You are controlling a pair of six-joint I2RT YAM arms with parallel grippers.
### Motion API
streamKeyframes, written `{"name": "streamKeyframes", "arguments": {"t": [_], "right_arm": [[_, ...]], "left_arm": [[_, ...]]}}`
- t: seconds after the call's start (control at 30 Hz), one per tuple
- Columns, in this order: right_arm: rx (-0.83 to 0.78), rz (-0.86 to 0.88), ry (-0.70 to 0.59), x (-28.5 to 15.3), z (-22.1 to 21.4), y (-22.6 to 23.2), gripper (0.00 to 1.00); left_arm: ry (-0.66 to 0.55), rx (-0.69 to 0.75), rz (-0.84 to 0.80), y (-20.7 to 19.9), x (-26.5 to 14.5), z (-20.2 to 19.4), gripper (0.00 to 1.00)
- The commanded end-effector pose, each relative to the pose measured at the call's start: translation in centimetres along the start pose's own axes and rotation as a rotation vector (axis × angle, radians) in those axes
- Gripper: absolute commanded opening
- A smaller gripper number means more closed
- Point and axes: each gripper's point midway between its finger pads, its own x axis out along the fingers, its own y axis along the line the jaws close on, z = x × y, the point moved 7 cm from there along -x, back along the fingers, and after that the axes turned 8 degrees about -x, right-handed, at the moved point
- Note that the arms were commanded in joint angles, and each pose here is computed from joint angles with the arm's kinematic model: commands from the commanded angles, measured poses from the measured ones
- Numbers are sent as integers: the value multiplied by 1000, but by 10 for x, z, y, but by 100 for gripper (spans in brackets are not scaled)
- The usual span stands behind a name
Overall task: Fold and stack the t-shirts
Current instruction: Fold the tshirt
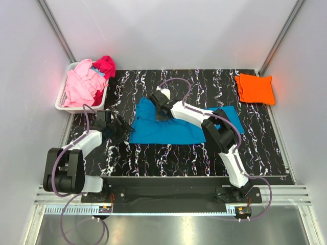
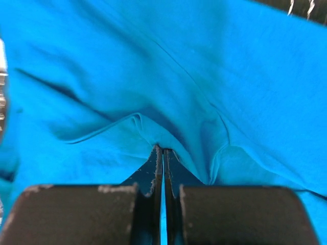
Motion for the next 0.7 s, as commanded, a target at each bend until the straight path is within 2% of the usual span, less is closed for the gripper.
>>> {"name": "streamKeyframes", "arguments": {"t": [0.0, 0.3, 0.67], "right_arm": [[4, 85, -150, -45, 41, 10, 0], [18, 16, -181, -42, 44, 3, 0], [158, -184, -147, -11, 25, -12, 0]], "left_arm": [[-26, 8, 2, 0, 1, 5, 75], [-22, 13, 3, 1, 2, 4, 75], [-26, 16, 4, 3, -1, 3, 75]]}}
